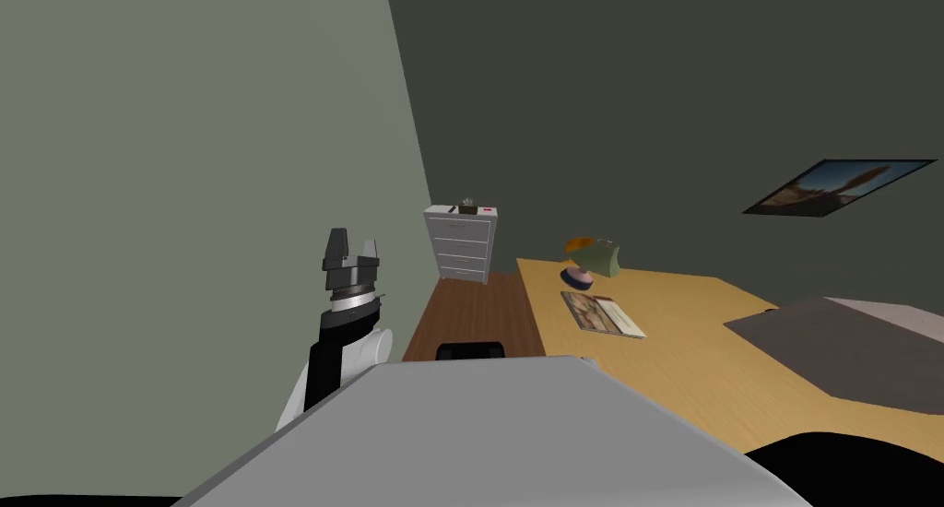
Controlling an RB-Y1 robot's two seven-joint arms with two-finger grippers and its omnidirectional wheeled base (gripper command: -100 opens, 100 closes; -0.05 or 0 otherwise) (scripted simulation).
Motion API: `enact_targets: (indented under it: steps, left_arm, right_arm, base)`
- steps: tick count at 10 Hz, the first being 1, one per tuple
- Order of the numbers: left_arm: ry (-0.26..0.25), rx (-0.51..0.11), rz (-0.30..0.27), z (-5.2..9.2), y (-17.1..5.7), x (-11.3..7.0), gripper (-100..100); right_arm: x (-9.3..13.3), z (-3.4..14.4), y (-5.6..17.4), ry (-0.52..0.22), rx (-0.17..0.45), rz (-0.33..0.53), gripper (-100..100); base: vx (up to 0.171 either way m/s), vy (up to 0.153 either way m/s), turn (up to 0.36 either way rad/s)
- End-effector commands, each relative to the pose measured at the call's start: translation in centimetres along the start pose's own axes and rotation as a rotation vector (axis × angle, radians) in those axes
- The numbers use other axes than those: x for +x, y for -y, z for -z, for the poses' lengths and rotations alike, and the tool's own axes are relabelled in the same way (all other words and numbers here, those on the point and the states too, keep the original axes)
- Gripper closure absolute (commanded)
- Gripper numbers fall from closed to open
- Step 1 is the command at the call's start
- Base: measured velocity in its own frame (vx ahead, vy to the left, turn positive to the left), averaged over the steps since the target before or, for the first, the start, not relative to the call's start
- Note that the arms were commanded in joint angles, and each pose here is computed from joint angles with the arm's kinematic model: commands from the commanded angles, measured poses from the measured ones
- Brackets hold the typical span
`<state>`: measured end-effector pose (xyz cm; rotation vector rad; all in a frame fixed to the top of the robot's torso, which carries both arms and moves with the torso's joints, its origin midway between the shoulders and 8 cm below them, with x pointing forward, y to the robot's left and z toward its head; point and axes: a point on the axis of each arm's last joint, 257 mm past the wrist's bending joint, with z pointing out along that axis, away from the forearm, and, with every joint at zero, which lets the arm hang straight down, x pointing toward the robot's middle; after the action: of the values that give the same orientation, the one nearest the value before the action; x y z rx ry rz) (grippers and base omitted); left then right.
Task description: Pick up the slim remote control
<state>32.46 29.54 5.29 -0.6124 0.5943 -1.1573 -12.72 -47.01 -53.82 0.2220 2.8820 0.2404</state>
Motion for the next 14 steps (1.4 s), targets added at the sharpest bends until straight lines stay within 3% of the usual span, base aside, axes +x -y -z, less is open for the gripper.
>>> enact_targets:
  steps: [1, 6, 12, 13, 14]
  left_arm:
    - [0.0, 0.0, 0.0, 0.0, 0.0, 0.0, 0]
    - [0.0, 0.0, 0.0, 0.0, 0.0, 0.0, 0]
    - [0.0, 0.0, 0.0, 0.0, 0.0, 0.0, 0]
    - [0.0, 0.0, 0.0, 0.0, 0.0, 0.0, 0]
    - [0.0, 0.0, 0.0, 0.0, 0.0, 0.0, 0]
  right_arm:
    - [2.0, 1.1, 1.7, -0.049, 0.042, 0.012, -100]
    - [6.0, 3.6, 5.4, -0.156, 0.134, 0.041, -100]
    - [7.8, 4.4, 6.8, -0.208, 0.178, 0.06, -100]
    - [7.8, 4.4, 6.9, -0.208, 0.18, 0.062, 0]
    - [7.8, 4.1, 6.9, -0.203, 0.186, 0.009, -100]
  base:
    - [0.086, 0.008, 0.104]
    - [0.161, -0.017, 0.099]
    - [0.169, -0.008, 0.081]
    - [0.017, -0.002, 0.0]
    - [-0.094, 0.028, 0.332]
